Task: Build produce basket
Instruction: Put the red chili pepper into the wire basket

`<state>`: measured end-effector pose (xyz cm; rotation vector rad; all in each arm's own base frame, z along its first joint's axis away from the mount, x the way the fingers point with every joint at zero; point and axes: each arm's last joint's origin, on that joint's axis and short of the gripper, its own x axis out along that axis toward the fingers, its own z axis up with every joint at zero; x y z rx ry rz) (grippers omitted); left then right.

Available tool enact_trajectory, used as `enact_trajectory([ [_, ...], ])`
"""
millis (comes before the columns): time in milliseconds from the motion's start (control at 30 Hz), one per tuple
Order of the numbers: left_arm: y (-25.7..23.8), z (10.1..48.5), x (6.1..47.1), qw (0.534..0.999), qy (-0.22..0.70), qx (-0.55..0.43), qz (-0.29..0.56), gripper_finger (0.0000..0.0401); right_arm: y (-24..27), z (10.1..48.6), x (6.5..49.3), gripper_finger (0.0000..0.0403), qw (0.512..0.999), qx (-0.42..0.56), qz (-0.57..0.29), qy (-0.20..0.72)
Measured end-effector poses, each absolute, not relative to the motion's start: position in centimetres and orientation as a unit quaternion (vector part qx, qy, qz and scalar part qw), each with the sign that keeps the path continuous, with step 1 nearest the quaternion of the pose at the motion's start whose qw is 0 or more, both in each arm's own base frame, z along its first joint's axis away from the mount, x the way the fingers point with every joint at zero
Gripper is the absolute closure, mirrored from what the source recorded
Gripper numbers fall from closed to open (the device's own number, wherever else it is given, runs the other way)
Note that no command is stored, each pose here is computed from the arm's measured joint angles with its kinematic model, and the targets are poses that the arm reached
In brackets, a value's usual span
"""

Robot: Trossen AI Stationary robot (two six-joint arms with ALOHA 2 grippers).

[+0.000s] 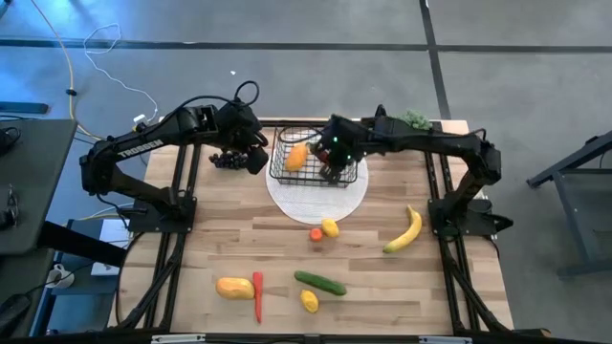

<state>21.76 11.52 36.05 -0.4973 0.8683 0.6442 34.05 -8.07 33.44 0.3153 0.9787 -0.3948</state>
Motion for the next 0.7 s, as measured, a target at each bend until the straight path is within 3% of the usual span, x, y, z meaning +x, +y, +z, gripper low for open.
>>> enact_trajectory([
  [333, 11.5, 36.1, 21.8, 0.812, 0.388, -0.286, 0.330, 0.0135, -12.1, 31.4, 34.3, 0.0373, 0.856, 0.046, -0.091, 0.506],
  [700, 10.6, 36.0, 22.2, 0.808, 0.384, -0.305, 0.326, 0.0135, -13.6, 26.4, 36.4, 0.0373, 0.825, 0.033, -0.018, 0.564],
])
